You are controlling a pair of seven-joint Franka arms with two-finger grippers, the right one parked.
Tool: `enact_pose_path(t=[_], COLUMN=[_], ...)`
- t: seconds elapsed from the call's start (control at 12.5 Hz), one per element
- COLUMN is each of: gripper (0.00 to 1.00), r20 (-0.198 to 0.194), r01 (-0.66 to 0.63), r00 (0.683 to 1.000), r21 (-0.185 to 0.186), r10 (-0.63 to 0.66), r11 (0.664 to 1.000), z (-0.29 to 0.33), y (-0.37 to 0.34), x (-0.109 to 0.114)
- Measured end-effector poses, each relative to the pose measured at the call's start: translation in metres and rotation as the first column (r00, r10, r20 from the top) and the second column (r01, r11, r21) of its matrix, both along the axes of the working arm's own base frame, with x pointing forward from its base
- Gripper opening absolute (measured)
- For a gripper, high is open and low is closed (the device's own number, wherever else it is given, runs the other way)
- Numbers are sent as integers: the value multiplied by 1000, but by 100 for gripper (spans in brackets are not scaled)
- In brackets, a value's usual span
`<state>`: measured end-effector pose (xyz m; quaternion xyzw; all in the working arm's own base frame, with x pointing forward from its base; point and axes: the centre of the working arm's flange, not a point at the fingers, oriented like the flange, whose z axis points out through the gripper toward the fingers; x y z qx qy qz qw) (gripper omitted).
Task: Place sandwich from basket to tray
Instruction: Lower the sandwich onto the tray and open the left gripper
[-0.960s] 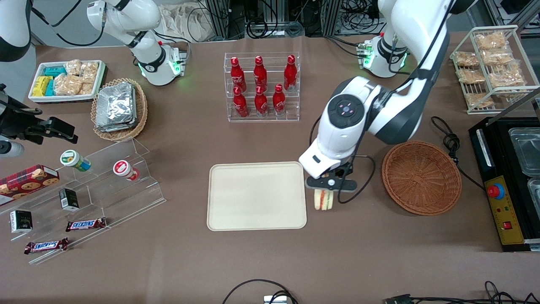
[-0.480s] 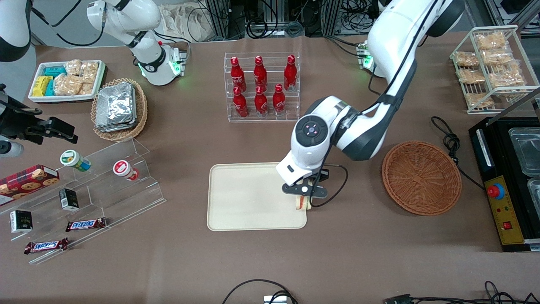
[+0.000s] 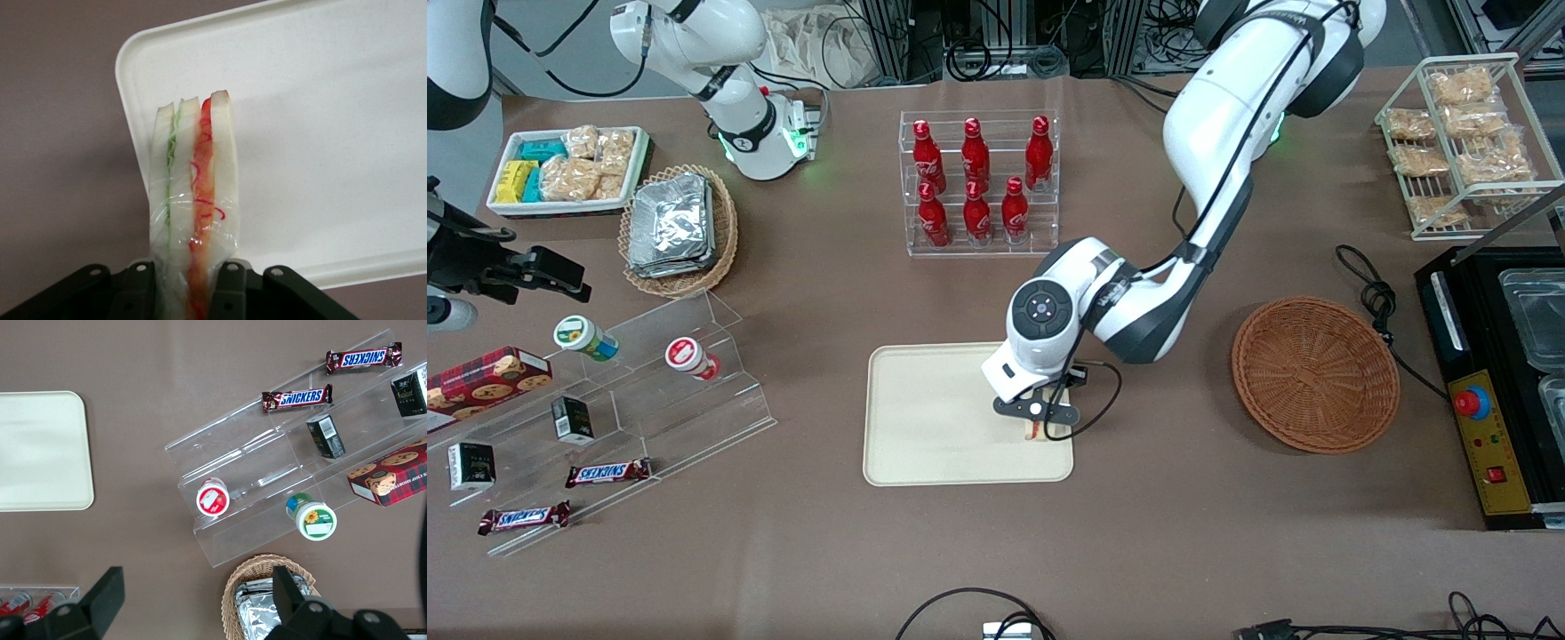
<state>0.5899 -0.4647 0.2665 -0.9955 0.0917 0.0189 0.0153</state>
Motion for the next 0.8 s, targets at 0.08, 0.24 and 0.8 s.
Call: enact_pose_path(t=[0.08, 0.24, 0.8], gripper=[22, 22, 36], r20=[0, 2, 11], r01=[1, 5, -12], r00=[1000, 1000, 1000], r21=[-4, 0, 28], r10=[-1, -5, 12], r11=[1000, 1000, 1000], z=[-6, -18, -43], y=[-2, -7, -19], x=[0, -3, -14])
